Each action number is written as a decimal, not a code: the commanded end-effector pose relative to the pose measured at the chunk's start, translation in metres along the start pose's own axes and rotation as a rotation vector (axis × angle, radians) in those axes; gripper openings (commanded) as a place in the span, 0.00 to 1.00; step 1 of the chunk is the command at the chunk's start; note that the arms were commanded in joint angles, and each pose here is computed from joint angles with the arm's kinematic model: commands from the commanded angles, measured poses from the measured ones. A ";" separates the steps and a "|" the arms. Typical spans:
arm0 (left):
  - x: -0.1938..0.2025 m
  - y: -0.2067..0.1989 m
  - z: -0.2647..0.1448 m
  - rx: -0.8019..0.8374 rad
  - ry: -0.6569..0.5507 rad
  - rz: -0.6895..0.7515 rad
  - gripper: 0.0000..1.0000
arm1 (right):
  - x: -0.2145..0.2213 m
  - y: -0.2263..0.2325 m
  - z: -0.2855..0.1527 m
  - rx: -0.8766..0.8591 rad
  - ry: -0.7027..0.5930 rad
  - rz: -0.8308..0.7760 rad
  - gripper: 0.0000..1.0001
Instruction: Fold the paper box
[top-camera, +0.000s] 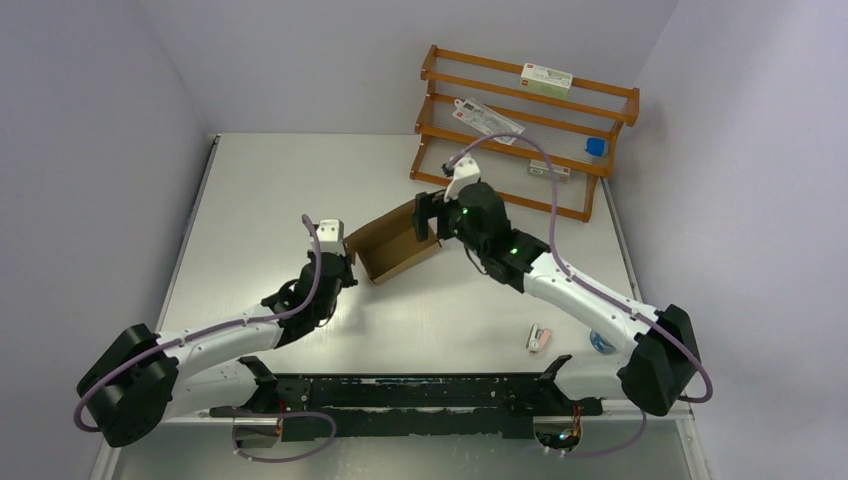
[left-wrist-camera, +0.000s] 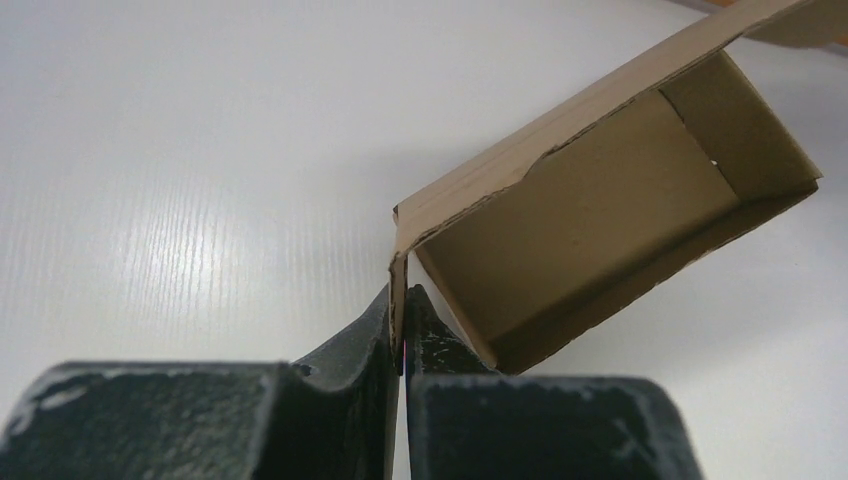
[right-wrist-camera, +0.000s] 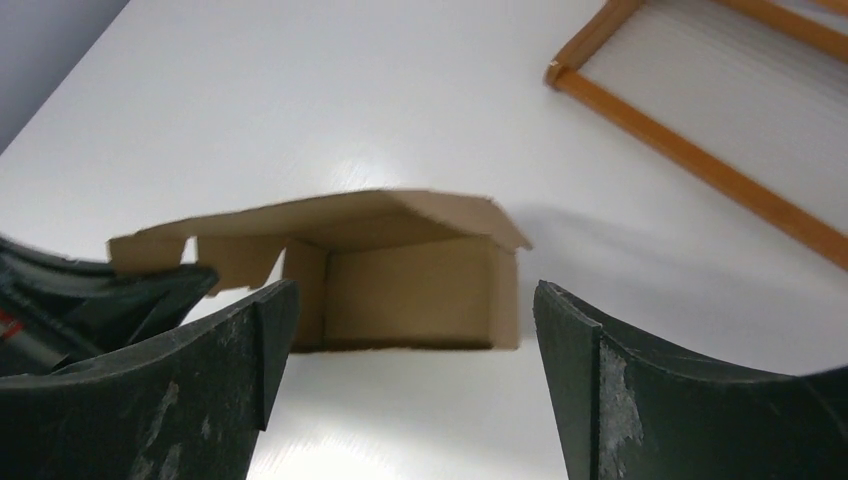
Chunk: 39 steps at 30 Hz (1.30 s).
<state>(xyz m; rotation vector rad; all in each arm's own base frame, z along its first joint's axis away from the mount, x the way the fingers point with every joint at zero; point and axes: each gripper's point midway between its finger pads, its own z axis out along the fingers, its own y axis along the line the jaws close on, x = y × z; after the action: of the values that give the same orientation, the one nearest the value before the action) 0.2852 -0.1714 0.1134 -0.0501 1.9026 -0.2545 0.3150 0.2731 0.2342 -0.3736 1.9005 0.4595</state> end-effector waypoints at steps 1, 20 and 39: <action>-0.013 -0.016 0.005 0.030 -0.003 0.019 0.08 | -0.021 -0.030 0.010 -0.050 -0.067 -0.025 0.90; -0.033 -0.041 0.025 0.053 0.142 0.186 0.07 | 0.040 -0.078 0.038 -0.169 -0.049 -0.242 0.71; -0.030 -0.047 0.031 0.117 0.221 0.222 0.07 | 0.071 -0.102 0.061 -0.107 0.011 -0.310 0.41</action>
<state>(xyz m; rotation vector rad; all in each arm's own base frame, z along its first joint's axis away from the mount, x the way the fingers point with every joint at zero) 0.3156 -0.2100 0.1288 0.2565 2.1018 -0.1948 0.3778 0.2135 0.1291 -0.7302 1.8278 0.3874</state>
